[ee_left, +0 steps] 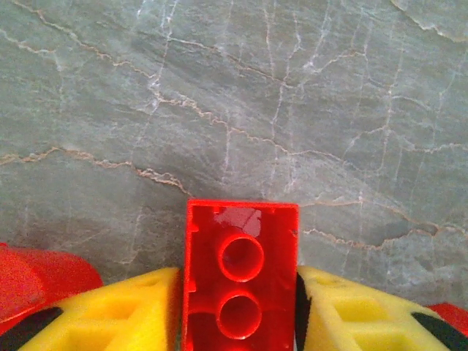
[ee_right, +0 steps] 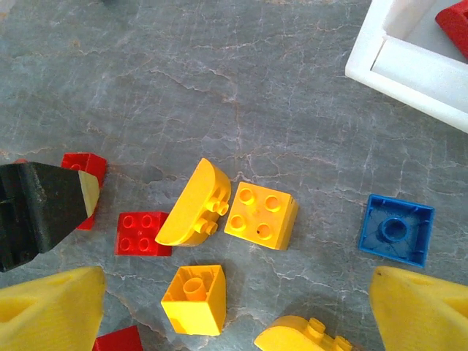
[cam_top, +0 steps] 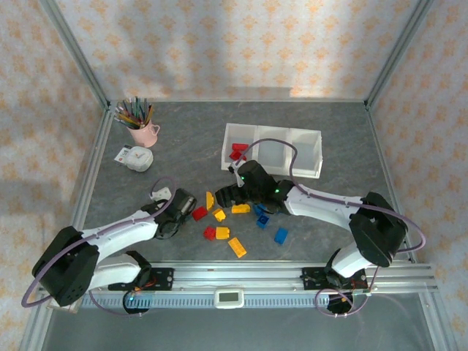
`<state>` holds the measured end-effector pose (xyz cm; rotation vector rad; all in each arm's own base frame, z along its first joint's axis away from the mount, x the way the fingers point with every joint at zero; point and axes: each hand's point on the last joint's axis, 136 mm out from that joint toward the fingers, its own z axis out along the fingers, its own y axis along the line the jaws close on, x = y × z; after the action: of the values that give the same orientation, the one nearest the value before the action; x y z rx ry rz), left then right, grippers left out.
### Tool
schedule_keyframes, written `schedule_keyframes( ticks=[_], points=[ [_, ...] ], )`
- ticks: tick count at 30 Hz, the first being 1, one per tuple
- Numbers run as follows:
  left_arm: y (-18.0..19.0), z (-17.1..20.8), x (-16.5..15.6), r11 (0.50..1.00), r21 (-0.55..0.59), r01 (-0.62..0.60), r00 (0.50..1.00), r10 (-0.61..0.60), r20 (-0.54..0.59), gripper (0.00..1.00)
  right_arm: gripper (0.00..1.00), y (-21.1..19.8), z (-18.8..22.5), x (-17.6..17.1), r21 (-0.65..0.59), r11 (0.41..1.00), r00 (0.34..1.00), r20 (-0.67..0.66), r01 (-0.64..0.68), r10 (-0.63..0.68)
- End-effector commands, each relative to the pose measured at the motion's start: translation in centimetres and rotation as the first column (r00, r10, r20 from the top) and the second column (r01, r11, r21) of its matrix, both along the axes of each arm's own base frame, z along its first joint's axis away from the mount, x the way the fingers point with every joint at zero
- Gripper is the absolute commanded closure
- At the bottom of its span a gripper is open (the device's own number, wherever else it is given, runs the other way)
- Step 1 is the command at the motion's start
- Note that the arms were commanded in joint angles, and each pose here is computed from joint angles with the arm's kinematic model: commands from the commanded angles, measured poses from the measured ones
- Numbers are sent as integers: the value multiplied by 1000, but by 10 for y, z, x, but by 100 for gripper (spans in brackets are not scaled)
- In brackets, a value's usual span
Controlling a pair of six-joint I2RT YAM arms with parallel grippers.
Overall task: Sort the legos into containers by color
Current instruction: Pick up the lego from the bottom-left of the table, then place the lego in the container.
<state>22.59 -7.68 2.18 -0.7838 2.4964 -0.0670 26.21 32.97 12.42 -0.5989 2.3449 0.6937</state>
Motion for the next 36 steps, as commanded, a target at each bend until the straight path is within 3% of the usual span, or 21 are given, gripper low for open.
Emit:
schedule_keyframes(
  ticks=[1,9,19,28,36],
  points=[
    [0,12,9,1000,21,-3,999,2,41,66,6,-6,13,5,32,999,999,34,29,-30],
    [-27,64,29,992,-86,90,984,-75,163,72,0,-32,31,18,79,988,991,11,129,-131],
    [-93,158,115,956,-46,289,903,-257,344,75,0,-106,41,45,52,927,928,14,371,-372],
    [-171,158,207,900,11,435,839,-410,358,75,0,-164,36,64,52,848,849,-28,528,-527],
    [-192,112,275,903,88,421,873,-430,229,70,0,-181,31,70,63,822,824,-43,567,-565]
  ],
)
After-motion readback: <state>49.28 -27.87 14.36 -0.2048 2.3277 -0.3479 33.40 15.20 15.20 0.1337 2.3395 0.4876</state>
